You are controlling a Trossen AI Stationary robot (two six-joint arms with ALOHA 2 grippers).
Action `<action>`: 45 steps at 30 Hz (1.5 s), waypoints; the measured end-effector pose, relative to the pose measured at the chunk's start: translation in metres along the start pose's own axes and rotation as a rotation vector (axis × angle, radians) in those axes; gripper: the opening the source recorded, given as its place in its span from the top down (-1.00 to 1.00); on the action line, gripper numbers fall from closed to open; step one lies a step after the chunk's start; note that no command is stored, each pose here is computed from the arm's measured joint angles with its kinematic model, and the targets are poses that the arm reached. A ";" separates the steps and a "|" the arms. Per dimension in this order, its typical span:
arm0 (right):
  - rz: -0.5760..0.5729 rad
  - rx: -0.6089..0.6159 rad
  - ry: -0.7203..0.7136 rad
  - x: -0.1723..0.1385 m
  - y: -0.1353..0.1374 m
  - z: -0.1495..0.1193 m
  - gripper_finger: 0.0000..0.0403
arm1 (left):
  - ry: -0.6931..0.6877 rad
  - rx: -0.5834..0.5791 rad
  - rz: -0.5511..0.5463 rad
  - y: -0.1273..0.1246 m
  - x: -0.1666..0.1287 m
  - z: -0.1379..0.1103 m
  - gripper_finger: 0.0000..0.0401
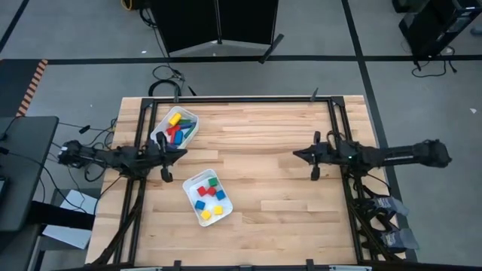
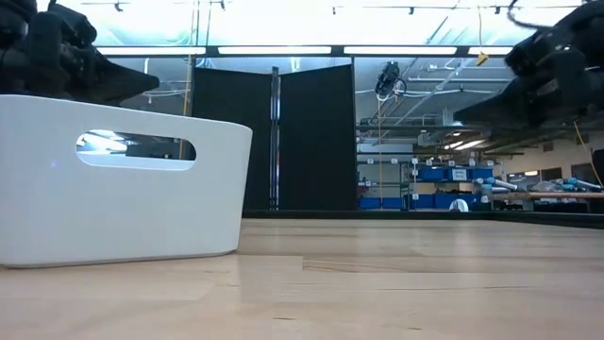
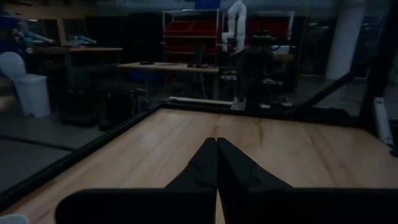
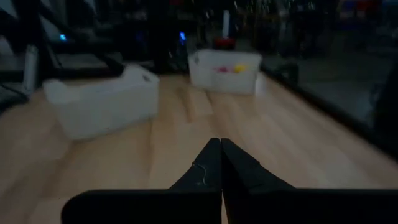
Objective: Sort blocks by size
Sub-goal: Return to Home Position
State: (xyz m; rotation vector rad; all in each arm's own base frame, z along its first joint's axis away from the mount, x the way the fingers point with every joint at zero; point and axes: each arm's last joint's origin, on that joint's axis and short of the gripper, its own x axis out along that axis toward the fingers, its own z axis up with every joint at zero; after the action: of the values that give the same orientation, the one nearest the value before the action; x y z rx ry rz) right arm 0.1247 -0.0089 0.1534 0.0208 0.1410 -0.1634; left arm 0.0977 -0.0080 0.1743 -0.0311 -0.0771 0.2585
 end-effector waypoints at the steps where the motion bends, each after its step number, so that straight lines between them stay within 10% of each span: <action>1: 0.000 -0.002 -0.017 -0.004 0.000 0.002 0.98 | -0.003 -0.001 -0.012 0.001 -0.002 0.000 0.98; 11: 0.156 0.038 -0.138 -0.029 0.004 0.008 0.98 | 0.026 0.011 -0.173 -0.003 -0.004 -0.003 0.97; 45: 0.169 0.057 -0.155 -0.029 0.005 0.010 0.79 | -0.003 -0.006 -0.135 -0.002 -0.003 0.000 0.91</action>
State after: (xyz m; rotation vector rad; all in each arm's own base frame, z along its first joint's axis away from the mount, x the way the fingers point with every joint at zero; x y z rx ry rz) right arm 0.0981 0.0004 0.1675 0.0766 -0.0204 0.0004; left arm 0.0950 -0.0111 0.1742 -0.0312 -0.0823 0.1230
